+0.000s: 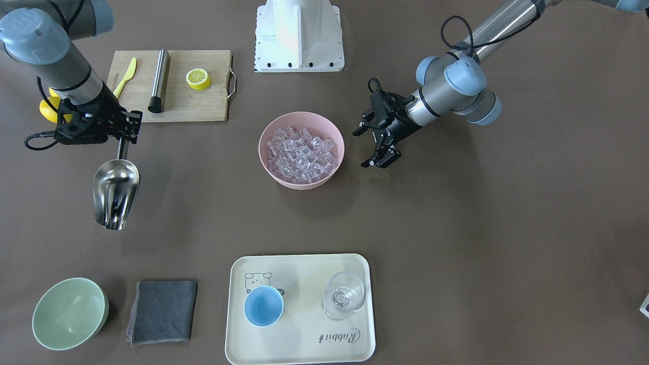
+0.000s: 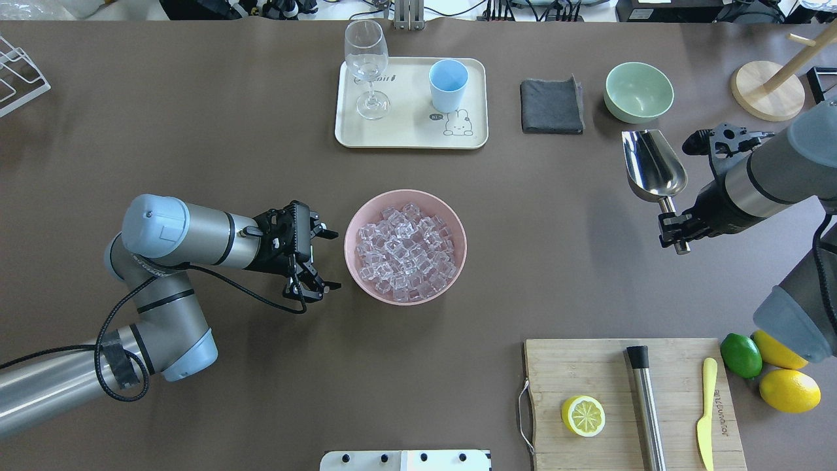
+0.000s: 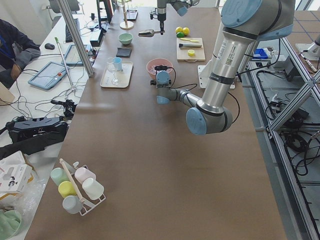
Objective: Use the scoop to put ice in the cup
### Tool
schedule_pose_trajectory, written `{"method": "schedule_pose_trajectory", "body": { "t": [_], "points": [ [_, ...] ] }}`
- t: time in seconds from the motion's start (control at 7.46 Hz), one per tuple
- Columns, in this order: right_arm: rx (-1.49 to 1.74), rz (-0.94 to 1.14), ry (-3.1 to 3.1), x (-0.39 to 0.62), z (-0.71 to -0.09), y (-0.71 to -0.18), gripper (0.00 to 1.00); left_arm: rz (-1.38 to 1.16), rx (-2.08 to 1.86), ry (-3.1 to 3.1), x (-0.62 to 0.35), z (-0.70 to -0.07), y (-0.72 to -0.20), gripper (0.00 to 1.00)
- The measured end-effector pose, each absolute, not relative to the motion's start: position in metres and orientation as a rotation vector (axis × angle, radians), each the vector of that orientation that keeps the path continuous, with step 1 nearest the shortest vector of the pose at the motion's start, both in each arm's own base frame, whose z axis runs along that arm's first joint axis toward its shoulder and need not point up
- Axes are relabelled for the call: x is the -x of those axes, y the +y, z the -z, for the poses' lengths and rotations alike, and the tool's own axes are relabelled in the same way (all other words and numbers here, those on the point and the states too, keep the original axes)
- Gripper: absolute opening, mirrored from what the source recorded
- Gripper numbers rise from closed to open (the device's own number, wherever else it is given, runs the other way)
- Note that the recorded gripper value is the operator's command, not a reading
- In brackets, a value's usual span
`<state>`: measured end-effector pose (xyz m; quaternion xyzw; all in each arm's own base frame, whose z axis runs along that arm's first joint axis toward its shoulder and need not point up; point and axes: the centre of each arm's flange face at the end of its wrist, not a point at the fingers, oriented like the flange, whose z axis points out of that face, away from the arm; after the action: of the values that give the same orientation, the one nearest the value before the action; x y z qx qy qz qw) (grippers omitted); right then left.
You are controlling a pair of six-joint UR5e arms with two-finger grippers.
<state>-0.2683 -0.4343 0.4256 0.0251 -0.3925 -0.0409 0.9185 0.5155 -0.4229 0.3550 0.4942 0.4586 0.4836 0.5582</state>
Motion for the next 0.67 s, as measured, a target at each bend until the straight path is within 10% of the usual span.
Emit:
{"method": "schedule_pose_trajectory", "body": {
  "t": [0.67],
  "points": [
    [-0.133,0.253,-0.789,0.247,-0.439,-0.450,0.00,-1.111,-1.201,1.056,-0.529,-0.337,-0.435,0.98]
  ]
}}
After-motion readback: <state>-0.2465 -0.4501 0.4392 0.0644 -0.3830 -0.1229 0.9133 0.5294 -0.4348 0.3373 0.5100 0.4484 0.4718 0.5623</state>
